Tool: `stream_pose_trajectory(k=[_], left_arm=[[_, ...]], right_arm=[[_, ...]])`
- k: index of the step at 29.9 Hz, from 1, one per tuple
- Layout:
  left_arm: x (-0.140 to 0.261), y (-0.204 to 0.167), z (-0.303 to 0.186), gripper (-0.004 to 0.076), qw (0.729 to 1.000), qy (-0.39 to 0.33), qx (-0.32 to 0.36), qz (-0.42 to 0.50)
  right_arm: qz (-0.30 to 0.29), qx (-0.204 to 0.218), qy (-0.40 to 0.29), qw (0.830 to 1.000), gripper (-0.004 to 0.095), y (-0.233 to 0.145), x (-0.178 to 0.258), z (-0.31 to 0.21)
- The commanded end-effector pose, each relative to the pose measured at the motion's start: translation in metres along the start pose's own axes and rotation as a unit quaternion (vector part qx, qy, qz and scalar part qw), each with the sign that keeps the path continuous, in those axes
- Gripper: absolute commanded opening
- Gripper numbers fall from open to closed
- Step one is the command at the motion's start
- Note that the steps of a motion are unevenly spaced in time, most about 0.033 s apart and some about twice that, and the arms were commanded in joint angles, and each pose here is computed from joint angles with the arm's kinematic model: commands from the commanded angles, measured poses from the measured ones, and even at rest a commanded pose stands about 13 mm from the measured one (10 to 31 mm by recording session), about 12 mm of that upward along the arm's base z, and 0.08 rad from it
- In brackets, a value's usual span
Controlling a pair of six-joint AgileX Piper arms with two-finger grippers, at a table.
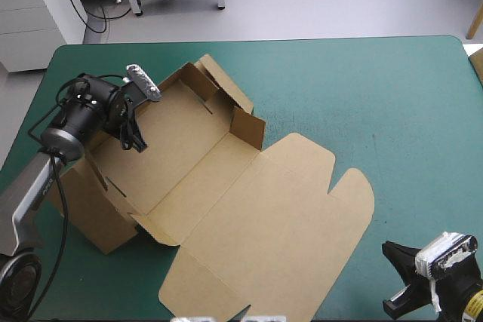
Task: Fold the box
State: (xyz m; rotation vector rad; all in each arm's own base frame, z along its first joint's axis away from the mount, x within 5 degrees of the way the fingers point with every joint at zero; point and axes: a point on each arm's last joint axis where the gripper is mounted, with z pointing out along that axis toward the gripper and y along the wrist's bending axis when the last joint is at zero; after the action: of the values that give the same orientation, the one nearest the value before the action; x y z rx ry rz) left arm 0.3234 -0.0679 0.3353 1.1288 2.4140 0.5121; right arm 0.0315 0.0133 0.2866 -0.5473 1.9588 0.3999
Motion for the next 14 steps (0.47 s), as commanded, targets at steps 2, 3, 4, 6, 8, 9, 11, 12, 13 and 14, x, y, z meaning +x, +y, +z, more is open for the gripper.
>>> stream_pose_trajectory(k=[2, 3, 4, 6, 8, 9, 11, 12, 13, 14], left_arm=[[-0.026, 0.002, -0.040, -0.0008, 0.990, -0.067, -0.105, 0.072], [-0.031, -0.001, -0.044, -0.0008, 0.986, -0.077, -0.116, 0.088], [-0.037, -0.006, -0.048, -0.0008, 0.983, -0.084, -0.123, 0.106], [-0.047, -0.016, -0.055, -0.0008, 0.977, -0.102, -0.134, 0.134], [-0.056, -0.027, -0.061, -0.0008, 0.970, -0.126, -0.140, 0.155], [-0.062, -0.034, -0.064, -0.0008, 0.966, -0.139, -0.140, 0.170], [-0.070, -0.045, -0.070, -0.0008, 0.959, -0.162, -0.139, 0.186], [-0.074, -0.053, -0.074, -0.0008, 0.955, -0.174, -0.137, 0.198], [-0.077, -0.058, -0.076, -0.0008, 0.952, -0.179, -0.137, 0.208], [-0.079, -0.062, -0.079, -0.0008, 0.948, -0.183, -0.136, 0.221]], right_arm=[[-0.001, -0.002, -0.039, 0.999, -0.0021, 0.001, -0.012, -0.003], [-0.001, -0.002, -0.039, 0.999, -0.0021, 0.001, -0.012, -0.003], [0.001, -0.002, -0.039, 0.999, -0.0021, 0.001, -0.012, -0.003], [0.001, -0.002, -0.039, 0.999, -0.0021, 0.001, -0.012, -0.003], [0.001, -0.002, -0.039, 0.999, -0.0021, 0.001, -0.012, -0.003], [0.001, -0.002, -0.039, 0.999, -0.0021, 0.001, -0.012, -0.003], [0.001, -0.002, -0.039, 0.999, -0.0021, 0.001, -0.012, -0.003], [0.001, -0.002, -0.039, 0.999, -0.0021, 0.001, -0.012, -0.003], [0.001, -0.002, -0.039, 0.999, -0.0021, 0.001, -0.012, -0.003], [0.001, -0.002, -0.039, 0.999, -0.0021, 0.001, -0.012, -0.003]])
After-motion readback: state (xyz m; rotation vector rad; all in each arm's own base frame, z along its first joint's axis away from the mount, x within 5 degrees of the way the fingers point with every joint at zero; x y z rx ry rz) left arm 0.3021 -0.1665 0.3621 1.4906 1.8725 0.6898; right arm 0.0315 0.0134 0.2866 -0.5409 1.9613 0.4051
